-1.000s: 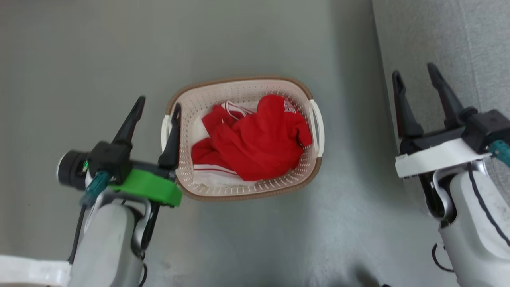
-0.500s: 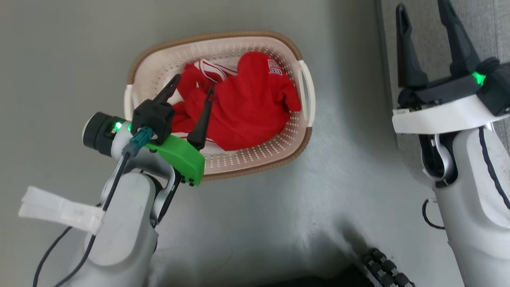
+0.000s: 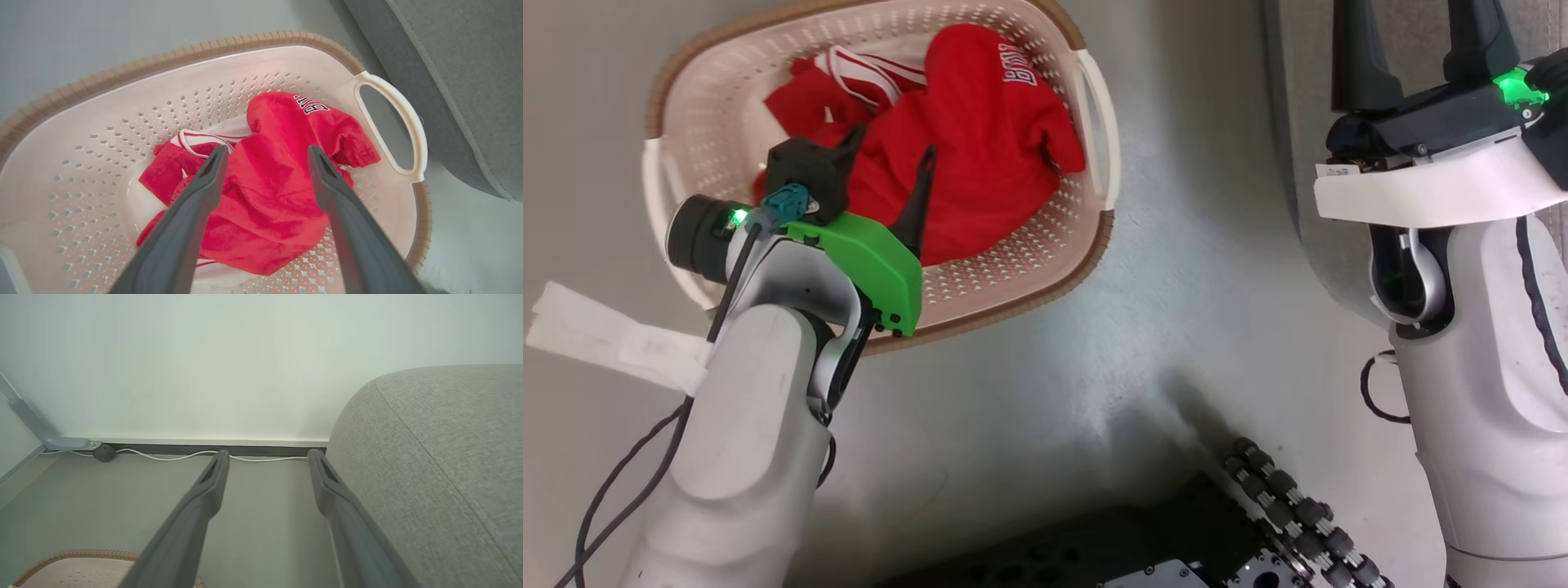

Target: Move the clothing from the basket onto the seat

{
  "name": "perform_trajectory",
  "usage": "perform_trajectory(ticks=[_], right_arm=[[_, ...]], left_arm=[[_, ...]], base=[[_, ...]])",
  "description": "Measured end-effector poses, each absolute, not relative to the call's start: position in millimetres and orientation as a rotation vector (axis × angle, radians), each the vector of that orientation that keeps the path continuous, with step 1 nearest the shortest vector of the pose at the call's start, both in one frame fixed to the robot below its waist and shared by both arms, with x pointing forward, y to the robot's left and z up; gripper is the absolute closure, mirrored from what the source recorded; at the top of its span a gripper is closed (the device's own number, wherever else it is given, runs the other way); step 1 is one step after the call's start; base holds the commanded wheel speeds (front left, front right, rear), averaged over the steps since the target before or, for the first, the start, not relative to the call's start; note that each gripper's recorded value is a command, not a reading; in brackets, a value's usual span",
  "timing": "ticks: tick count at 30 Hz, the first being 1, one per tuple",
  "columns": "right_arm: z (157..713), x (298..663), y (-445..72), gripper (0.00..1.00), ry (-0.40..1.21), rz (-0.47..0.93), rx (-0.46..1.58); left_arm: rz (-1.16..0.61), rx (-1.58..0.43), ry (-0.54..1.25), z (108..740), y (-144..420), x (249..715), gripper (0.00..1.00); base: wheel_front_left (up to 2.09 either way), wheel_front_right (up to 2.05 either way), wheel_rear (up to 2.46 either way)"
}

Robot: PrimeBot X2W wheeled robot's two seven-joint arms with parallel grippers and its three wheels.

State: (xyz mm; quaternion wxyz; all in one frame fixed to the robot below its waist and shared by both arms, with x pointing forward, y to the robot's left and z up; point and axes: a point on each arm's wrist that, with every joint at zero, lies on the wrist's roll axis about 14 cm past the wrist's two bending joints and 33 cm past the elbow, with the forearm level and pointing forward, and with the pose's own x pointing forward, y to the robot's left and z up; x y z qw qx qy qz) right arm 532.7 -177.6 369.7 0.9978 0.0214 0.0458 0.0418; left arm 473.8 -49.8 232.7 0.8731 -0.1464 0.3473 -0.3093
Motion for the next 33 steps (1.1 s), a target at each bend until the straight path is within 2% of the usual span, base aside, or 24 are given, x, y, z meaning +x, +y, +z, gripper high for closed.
perform_trajectory(ticks=[14,33], right_arm=[[342.3,521.1,-206.3,0.00,0.174,0.021,-0.005],[323.0,511.8,-217.8,0.00,0.236,0.001,-0.002]], left_arm=[[-0.700,-0.371,0.889,191.6,-79.5,456.5,0.00],[-0.736,-0.331,1.017,149.8,-90.7,449.2,0.00]], base=[[0.00,0.00,0.00],[0.00,0.00,0.00]])
